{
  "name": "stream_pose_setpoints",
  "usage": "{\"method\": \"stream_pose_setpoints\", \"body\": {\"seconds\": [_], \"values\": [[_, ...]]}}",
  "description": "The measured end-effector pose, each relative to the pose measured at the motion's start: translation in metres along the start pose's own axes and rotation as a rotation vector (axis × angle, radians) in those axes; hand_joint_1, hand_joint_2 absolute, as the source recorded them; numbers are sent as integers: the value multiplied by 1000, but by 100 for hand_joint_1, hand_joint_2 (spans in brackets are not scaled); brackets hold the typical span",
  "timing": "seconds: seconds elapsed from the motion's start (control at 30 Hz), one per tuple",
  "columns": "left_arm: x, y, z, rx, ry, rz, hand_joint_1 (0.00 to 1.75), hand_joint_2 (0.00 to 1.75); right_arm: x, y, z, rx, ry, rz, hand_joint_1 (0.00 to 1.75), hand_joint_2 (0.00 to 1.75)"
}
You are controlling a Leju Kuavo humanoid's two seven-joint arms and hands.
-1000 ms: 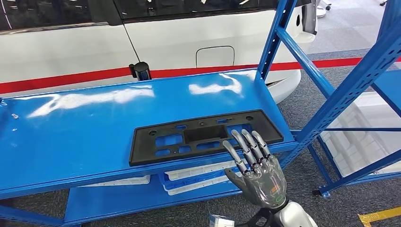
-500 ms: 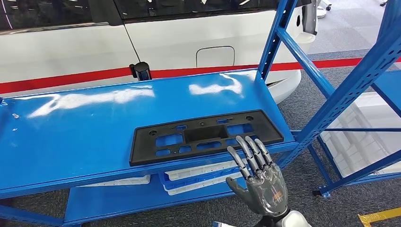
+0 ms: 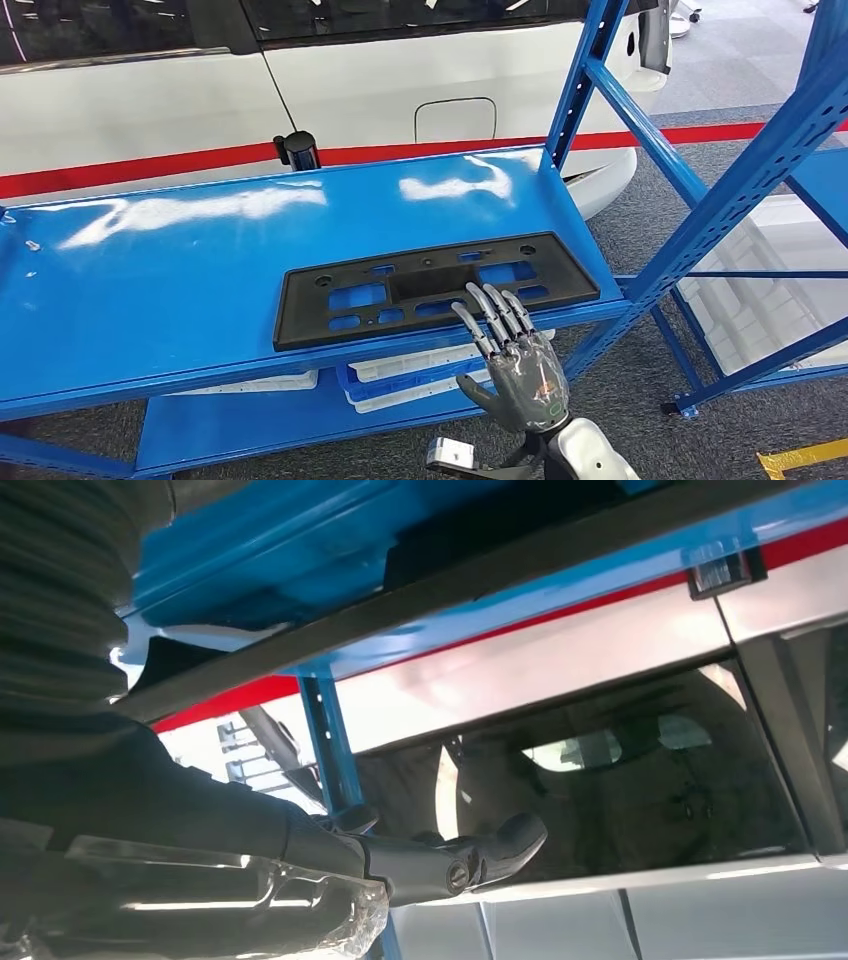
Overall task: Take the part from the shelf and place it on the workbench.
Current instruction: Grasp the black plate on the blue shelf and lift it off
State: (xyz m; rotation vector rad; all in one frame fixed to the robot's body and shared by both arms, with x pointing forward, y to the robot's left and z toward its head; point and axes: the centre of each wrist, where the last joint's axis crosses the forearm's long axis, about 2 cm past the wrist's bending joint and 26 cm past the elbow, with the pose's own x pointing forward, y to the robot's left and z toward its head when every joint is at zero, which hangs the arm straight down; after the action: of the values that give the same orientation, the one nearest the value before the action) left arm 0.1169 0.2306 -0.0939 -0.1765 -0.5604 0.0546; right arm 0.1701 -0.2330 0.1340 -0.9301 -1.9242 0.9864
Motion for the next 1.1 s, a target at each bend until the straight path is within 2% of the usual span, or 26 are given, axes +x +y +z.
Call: {"method": "stream_pose_setpoints", "body": {"seconds": [0.57, 0.73, 0.93, 1.1], "values": [[10, -4, -3, 22, 52, -24, 0, 175, -10, 19, -5, 51, 31, 11, 0, 175], [14, -6, -5, 27, 70, -32, 0, 175, -18, 20, -18, 27, 16, 36, 0, 175], [31, -21, -10, 36, 109, -39, 0, 175, -32, 22, -42, -12, -11, 55, 0, 175], [35, -26, -11, 30, 106, -39, 0, 175, -35, 25, -46, -7, -8, 60, 0, 175]]}}
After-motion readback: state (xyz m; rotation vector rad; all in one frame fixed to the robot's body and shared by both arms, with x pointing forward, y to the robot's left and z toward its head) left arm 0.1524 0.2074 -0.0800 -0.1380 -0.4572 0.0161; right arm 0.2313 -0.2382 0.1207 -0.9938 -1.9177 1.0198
